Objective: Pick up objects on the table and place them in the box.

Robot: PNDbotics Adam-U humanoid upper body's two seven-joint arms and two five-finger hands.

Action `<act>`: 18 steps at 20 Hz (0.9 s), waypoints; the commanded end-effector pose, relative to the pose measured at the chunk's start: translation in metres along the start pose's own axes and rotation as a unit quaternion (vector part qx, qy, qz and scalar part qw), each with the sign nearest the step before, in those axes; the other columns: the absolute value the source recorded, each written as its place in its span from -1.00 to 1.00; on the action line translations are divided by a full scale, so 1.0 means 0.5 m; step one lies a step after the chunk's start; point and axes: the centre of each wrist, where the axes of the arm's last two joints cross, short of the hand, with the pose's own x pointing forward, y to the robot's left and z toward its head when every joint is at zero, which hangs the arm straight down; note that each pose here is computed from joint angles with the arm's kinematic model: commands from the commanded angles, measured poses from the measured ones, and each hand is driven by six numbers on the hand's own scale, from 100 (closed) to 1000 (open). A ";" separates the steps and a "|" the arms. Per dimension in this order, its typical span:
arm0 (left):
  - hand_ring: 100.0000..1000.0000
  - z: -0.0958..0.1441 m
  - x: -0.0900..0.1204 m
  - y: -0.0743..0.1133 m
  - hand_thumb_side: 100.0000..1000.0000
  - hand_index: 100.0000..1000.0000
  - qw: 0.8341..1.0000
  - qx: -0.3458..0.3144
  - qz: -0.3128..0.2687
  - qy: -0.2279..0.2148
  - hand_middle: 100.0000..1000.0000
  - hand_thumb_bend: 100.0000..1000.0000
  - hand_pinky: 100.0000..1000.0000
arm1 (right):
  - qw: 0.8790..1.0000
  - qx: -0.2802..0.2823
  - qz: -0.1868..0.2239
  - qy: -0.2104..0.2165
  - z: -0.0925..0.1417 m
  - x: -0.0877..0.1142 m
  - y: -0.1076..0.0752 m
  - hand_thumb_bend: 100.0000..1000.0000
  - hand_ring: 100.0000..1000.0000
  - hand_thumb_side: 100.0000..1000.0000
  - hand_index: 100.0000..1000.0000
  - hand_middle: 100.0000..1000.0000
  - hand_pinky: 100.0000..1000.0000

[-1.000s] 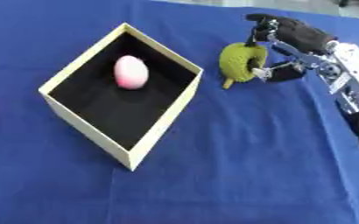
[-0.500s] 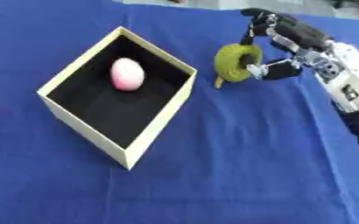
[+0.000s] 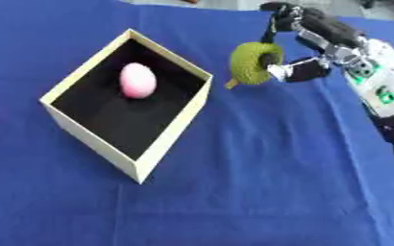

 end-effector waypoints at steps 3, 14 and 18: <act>0.51 -0.005 0.012 0.005 0.05 0.49 1.000 0.001 -0.003 -0.009 0.29 -1.00 0.30 | 1.000 -0.017 0.022 -0.015 -0.004 0.009 -0.055 -1.00 0.91 -0.77 0.07 -0.16 0.71; 0.50 0.000 0.010 0.004 0.05 0.49 1.000 0.004 -0.001 -0.004 0.28 -1.00 0.30 | 0.996 -0.030 0.012 -0.086 -0.045 0.067 -0.095 -1.00 0.86 -0.76 0.07 -0.17 0.69; 0.50 0.000 0.010 0.003 0.05 0.49 1.000 0.004 0.001 -0.004 0.28 -1.00 0.30 | 0.993 -0.026 0.006 -0.117 -0.068 0.096 -0.104 -1.00 0.85 -0.76 0.07 -0.16 0.68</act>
